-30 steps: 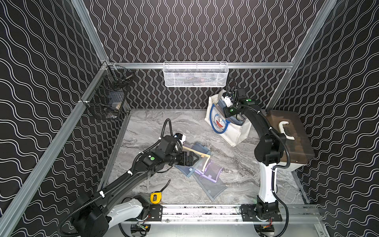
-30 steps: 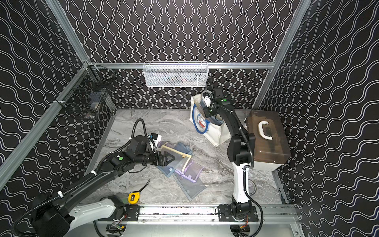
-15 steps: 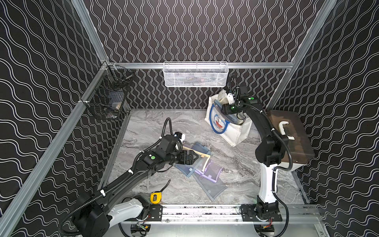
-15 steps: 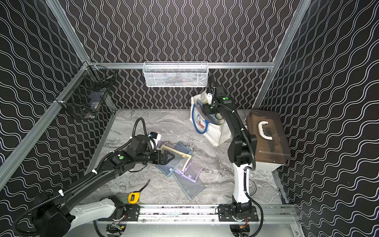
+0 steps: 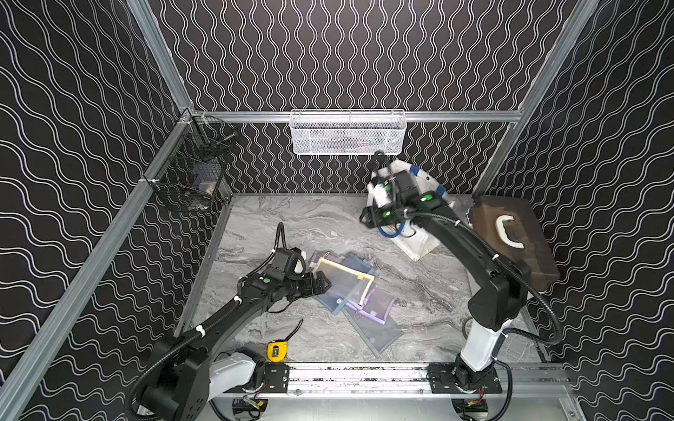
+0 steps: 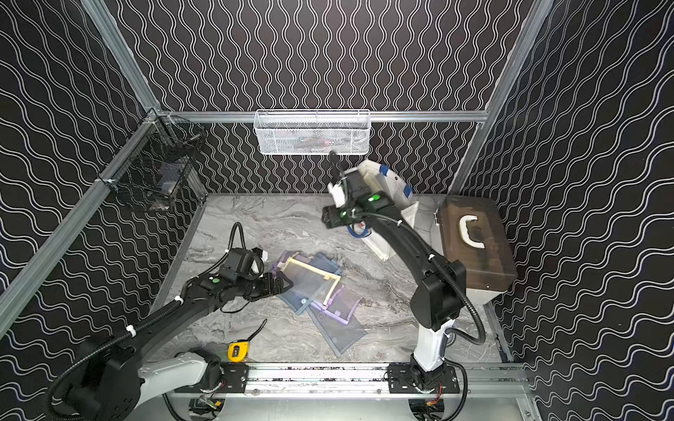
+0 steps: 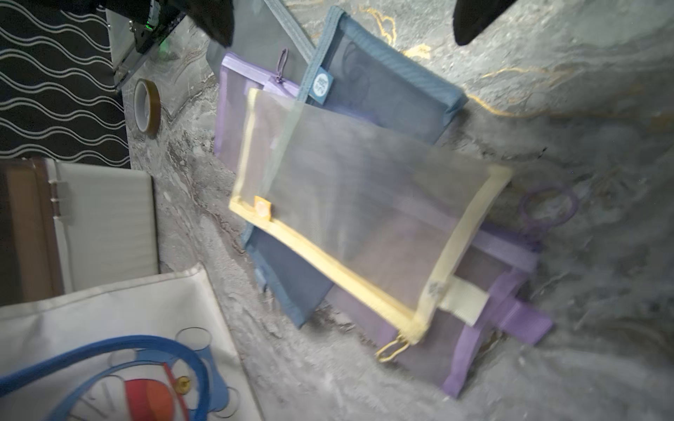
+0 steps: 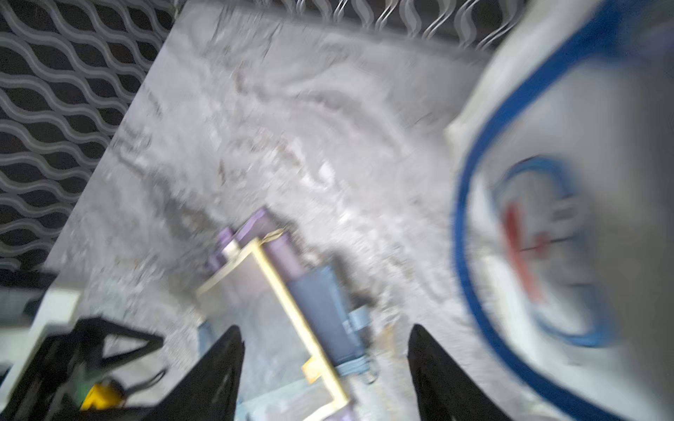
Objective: Put the pencil pouch into the canvas bag
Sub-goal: Pick up the pencil pouch, then place the pencil pouch in the canvas bag, then pick up the pencil pouch.
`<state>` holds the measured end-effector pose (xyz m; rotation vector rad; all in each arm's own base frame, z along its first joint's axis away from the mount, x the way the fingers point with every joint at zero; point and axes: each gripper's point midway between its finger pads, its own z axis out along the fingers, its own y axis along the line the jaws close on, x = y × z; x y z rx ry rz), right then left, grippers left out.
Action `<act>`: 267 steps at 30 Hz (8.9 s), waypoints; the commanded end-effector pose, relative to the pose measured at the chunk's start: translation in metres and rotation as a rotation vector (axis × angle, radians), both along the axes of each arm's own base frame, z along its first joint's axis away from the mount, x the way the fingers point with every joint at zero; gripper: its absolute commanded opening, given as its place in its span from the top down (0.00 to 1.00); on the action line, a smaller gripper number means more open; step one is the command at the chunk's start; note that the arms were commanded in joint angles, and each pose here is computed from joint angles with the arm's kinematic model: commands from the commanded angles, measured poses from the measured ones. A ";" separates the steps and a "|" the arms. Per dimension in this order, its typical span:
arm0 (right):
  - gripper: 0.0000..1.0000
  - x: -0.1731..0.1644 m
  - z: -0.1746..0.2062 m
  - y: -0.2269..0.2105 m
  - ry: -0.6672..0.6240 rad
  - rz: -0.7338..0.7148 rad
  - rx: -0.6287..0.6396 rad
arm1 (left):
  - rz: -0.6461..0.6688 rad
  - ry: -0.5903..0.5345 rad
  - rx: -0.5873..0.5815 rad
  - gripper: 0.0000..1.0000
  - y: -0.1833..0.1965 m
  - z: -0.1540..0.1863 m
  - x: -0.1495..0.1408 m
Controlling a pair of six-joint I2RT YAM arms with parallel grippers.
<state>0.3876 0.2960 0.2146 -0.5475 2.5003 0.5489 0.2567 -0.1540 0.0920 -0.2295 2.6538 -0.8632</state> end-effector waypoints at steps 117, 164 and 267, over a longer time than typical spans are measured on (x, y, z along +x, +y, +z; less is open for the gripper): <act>0.79 -0.071 0.090 0.031 0.415 0.119 0.900 | -0.190 -0.545 -0.513 1.00 -0.084 0.184 0.038; 1.00 0.146 0.167 -0.168 -0.607 -0.136 -0.216 | -0.175 -0.284 -0.101 0.01 -0.052 0.087 0.032; 0.22 -0.113 -0.167 0.021 0.672 -0.123 0.406 | -0.191 0.054 -0.067 0.39 -0.059 -0.026 0.007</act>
